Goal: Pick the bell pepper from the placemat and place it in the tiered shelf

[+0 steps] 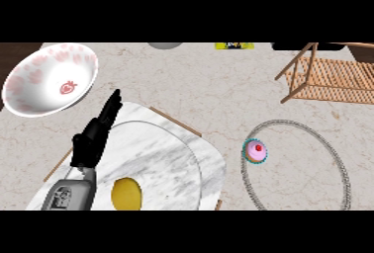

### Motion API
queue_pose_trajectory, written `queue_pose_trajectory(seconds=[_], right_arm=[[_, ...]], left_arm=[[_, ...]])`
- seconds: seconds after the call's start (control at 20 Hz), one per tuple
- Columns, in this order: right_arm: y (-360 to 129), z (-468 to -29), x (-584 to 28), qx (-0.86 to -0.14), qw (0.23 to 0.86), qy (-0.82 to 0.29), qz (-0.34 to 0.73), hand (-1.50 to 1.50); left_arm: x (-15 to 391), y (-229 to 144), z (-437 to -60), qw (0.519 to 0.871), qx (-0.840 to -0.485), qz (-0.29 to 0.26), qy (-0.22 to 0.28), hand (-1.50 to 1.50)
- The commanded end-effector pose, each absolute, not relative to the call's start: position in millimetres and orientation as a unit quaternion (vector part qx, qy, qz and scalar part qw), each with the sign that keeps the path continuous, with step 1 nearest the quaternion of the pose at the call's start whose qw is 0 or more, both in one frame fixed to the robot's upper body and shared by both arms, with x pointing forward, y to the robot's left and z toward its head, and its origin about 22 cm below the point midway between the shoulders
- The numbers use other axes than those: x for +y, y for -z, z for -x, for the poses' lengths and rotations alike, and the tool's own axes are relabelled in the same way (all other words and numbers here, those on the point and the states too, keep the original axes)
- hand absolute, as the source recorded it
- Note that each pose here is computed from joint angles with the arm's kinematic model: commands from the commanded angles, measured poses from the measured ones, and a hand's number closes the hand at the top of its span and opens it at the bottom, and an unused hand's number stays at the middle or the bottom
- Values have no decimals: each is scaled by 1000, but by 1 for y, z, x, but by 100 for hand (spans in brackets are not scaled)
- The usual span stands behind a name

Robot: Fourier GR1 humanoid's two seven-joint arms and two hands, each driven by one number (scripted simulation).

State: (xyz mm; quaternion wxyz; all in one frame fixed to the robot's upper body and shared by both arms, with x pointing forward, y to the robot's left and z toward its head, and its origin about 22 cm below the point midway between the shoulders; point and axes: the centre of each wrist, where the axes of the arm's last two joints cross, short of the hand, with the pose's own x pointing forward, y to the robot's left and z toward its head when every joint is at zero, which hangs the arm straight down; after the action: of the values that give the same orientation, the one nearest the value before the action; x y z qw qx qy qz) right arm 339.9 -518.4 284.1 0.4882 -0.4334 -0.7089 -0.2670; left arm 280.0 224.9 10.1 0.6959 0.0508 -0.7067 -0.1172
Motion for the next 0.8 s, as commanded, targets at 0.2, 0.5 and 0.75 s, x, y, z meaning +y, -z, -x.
queue_pose_trajectory(seconds=[0.2, 0.5, 0.75], right_arm=[[-322, -257, -587, -659, 499, 366, 427, -150], [-300, -191, -630, -598, 582, 330, 441, -150], [-290, -128, -657, -595, 592, 291, 458, -150]], left_arm=[[220, -11, -279, 701, -704, -43, 106, 0], [238, -12, -281, 703, -702, -54, 101, 0], [240, -19, -283, 699, -706, -54, 101, 0]])
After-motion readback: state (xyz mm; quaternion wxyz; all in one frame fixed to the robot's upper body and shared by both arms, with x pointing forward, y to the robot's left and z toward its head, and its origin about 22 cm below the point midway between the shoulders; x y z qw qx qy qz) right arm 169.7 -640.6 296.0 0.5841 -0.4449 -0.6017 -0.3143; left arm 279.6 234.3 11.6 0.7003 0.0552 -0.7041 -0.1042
